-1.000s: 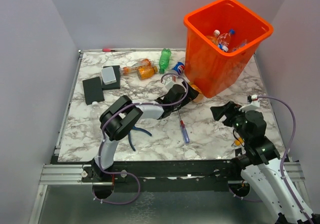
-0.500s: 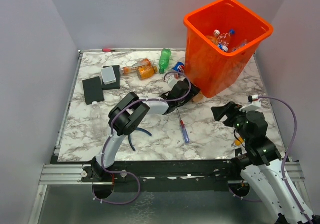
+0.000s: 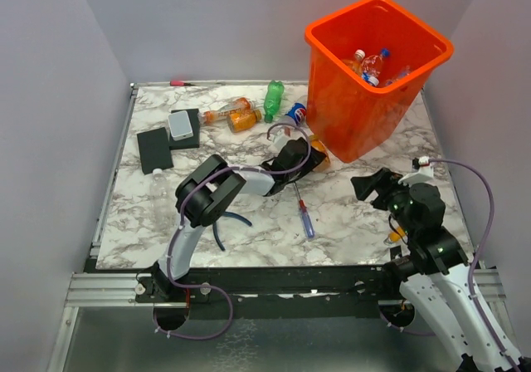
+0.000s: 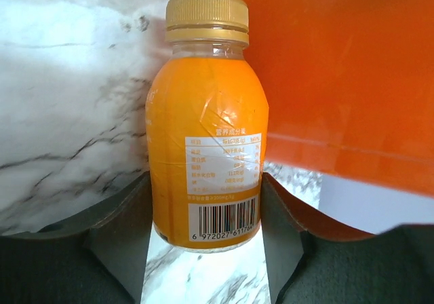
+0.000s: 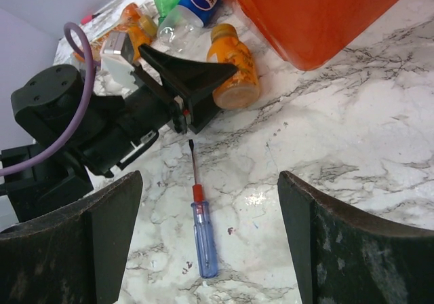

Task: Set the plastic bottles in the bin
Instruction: Pick up the plastic bottle at the center of the board.

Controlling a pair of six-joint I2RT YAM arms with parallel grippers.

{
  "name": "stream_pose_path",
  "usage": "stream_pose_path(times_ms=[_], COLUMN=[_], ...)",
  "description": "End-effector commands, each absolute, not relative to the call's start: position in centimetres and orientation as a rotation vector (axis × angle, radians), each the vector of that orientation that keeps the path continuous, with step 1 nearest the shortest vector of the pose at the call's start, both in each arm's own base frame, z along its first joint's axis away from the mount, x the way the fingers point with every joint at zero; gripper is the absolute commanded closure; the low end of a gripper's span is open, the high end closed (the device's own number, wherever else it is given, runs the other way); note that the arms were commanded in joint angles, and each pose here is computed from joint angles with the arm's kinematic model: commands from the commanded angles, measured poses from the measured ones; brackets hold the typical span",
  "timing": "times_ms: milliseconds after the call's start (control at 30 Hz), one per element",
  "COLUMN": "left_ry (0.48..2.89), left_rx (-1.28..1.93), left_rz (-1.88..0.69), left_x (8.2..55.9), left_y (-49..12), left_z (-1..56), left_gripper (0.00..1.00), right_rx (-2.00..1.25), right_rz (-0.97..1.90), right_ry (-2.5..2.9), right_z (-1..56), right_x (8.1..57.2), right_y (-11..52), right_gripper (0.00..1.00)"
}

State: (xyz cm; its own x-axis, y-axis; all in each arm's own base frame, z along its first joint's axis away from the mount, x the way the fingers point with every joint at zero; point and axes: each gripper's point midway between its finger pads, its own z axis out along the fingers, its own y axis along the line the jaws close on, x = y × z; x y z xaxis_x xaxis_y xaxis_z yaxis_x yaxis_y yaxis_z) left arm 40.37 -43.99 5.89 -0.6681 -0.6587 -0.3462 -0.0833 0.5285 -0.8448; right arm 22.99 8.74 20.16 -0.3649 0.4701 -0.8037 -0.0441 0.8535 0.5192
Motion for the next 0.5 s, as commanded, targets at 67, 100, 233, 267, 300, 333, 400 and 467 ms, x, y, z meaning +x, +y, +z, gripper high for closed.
stream_pose_path(times_ms=[67, 100, 233, 267, 300, 333, 400, 467], left_ry=[1.991, 1.959, 1.834, 1.793, 1.765, 1.746, 1.695, 1.634], left_rx=[-0.389, -0.347, -0.135, -0.073, -0.009, 0.048, 0.160, 0.267], left_rz=[-1.127, -1.112, -1.014, -0.983, -0.940, -0.896, -0.793, -0.701], left_x=[38.1, 37.5, 34.3, 33.3, 32.4, 31.5, 29.9, 28.5], left_y=[-40.8, -39.8, -35.0, -33.7, -32.3, -31.0, -28.4, -26.1], left_z=[13.3, 15.0, 20.4, 21.9, 22.9, 23.6, 24.8, 26.0], left_gripper=[0.70, 0.71, 0.73, 0.74, 0.74, 0.74, 0.76, 0.78], right_rx=[0.233, 0.196, 0.016, -0.020, -0.076, -0.108, -0.160, -0.194], right_rz=[0.616, 0.647, 0.829, 0.868, 0.936, 0.985, 1.087, 1.178], right_ry=[1.848, 1.849, 1.827, 1.814, 1.806, 1.786, 1.743, 1.696], right_z=[22.7, 23.0, 24.5, 25.0, 25.6, 26.4, 28.0, 29.6], right_x=[22.8, 22.7, 22.2, 22.1, 21.7, 21.5, 21.2, 20.9], right_y=[9.9, 10.6, 14.1, 14.9, 16.0, 16.8, 18.1, 19.2], right_gripper=[0.16, 0.16, 0.16, 0.16, 0.16, 0.16, 0.16, 0.16])
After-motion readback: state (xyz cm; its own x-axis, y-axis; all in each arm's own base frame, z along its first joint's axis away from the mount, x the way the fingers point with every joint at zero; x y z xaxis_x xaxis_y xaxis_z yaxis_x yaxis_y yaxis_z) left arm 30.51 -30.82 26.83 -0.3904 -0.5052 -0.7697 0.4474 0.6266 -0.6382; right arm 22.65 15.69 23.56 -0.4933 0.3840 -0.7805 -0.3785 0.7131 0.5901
